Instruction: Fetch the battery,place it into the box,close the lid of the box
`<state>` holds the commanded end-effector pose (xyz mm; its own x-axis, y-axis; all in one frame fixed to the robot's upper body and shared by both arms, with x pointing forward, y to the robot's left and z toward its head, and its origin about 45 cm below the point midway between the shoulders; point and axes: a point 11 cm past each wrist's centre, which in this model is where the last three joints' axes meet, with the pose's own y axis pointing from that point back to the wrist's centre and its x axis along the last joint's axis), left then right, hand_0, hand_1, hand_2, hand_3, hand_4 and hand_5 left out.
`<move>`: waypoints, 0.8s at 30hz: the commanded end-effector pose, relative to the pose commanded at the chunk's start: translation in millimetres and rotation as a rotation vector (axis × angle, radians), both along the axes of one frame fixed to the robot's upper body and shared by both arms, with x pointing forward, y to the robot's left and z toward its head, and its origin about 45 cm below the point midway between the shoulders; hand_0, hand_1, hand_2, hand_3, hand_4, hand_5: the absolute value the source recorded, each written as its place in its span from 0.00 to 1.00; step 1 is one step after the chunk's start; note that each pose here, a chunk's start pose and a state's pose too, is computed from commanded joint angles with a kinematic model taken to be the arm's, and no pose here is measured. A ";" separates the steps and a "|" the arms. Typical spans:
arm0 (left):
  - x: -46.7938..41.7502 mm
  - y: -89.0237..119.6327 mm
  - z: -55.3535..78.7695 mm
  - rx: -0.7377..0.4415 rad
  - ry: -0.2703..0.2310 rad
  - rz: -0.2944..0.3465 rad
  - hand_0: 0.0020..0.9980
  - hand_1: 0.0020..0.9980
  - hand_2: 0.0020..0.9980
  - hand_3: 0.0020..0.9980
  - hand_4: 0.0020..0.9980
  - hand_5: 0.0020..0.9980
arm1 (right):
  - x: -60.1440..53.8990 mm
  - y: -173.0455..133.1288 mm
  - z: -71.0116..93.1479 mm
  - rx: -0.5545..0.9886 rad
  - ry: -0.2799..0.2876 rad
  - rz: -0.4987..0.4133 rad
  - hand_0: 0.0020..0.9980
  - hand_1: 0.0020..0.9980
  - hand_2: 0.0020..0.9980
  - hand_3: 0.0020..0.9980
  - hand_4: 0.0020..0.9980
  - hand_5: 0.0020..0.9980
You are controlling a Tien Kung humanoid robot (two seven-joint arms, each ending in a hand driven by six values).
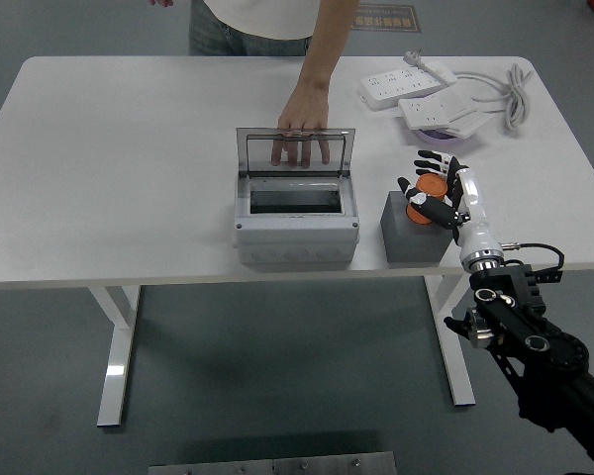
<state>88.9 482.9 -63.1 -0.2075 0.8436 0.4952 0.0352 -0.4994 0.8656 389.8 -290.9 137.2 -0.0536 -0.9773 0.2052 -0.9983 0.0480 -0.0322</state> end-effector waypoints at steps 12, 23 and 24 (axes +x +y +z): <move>4.0 2.2 1.8 0.017 -0.019 -0.003 0.68 0.76 0.69 0.73 0.78 0.61 | -0.8 3.1 -5.0 -0.014 0.021 0.010 0.69 0.72 0.68 0.73 0.80 0.09; 6.3 5.7 4.0 0.040 -0.038 -0.003 0.67 0.76 0.69 0.73 0.77 0.62 | -2.3 2.0 -8.7 -0.007 0.036 0.006 0.65 0.68 0.65 0.70 0.62 0.02; 6.3 5.9 4.0 0.041 -0.038 -0.003 0.67 0.76 0.69 0.73 0.77 0.62 | -2.5 1.9 -9.2 -0.006 0.038 0.005 0.65 0.68 0.65 0.70 0.62 0.02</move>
<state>95.2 488.8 -59.1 -0.2246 0.8235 0.5210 0.0011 -0.5344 0.8452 387.3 -289.0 128.0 -0.0407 -0.9763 0.2125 -0.9991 0.0428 0.0055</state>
